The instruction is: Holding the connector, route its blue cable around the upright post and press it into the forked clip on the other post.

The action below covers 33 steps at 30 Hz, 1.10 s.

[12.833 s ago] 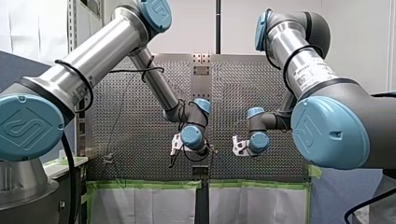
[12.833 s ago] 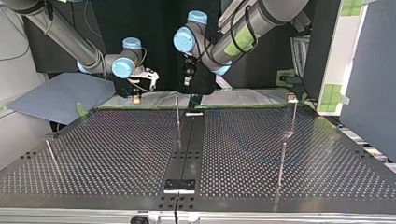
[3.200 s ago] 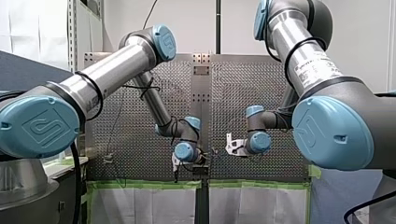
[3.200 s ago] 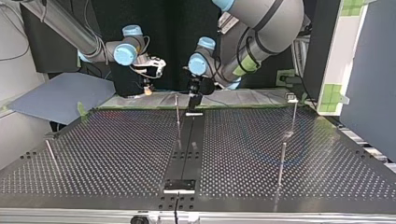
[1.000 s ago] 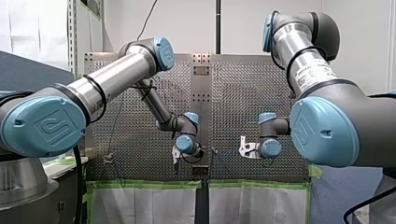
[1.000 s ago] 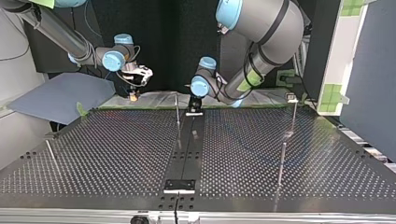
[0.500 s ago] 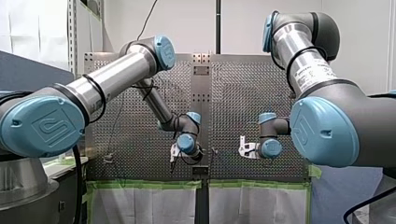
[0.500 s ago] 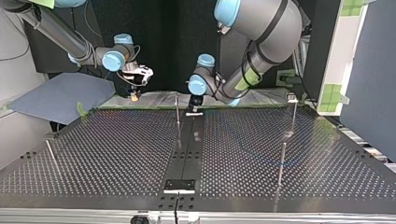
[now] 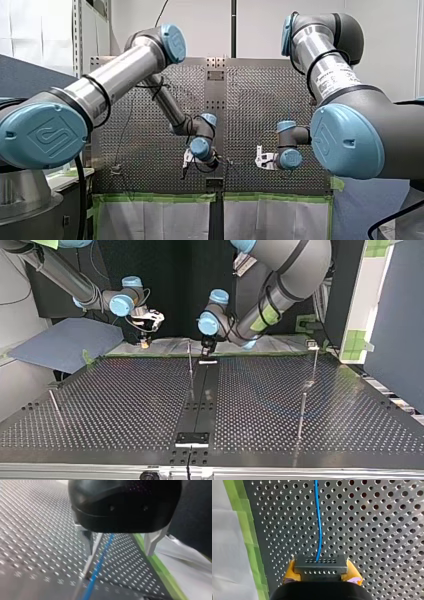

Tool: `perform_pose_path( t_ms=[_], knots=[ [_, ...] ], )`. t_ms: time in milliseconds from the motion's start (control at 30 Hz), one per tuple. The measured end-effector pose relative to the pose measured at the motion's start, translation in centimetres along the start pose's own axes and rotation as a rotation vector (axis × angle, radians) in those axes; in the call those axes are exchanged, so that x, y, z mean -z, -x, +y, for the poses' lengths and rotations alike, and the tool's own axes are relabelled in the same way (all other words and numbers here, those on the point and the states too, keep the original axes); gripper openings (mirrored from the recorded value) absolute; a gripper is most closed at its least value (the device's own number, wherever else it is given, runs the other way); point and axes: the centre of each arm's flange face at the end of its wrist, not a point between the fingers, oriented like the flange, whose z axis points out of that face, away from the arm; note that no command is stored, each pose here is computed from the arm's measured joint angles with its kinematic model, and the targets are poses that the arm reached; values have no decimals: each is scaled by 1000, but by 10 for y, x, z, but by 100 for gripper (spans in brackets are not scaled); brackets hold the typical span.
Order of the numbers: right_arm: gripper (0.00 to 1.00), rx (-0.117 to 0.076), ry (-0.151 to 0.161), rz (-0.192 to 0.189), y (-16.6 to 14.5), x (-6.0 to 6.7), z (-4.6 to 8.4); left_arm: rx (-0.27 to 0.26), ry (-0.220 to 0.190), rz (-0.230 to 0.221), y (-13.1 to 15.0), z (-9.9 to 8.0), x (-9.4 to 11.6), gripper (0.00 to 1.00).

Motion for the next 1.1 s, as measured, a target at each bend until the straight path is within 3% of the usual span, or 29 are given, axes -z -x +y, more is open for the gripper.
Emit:
perform_pose_path(
  t_ms=[133, 467, 733, 1100],
  knots=[
    [0, 0, -1, -6, 1, 1, 0, -7, -17, -1, -5, -8, 14, 100],
    [0, -1, -1, -19, 2, 2, -1, -45, -63, 63, -46, -31, 49, 100],
    [0, -2, -7, -25, 2, 2, -1, -48, -85, 30, -42, -47, 58, 100],
    [0, -6, -14, -32, 3, 3, -2, -45, -50, -4, -17, -56, 72, 100]
  ],
)
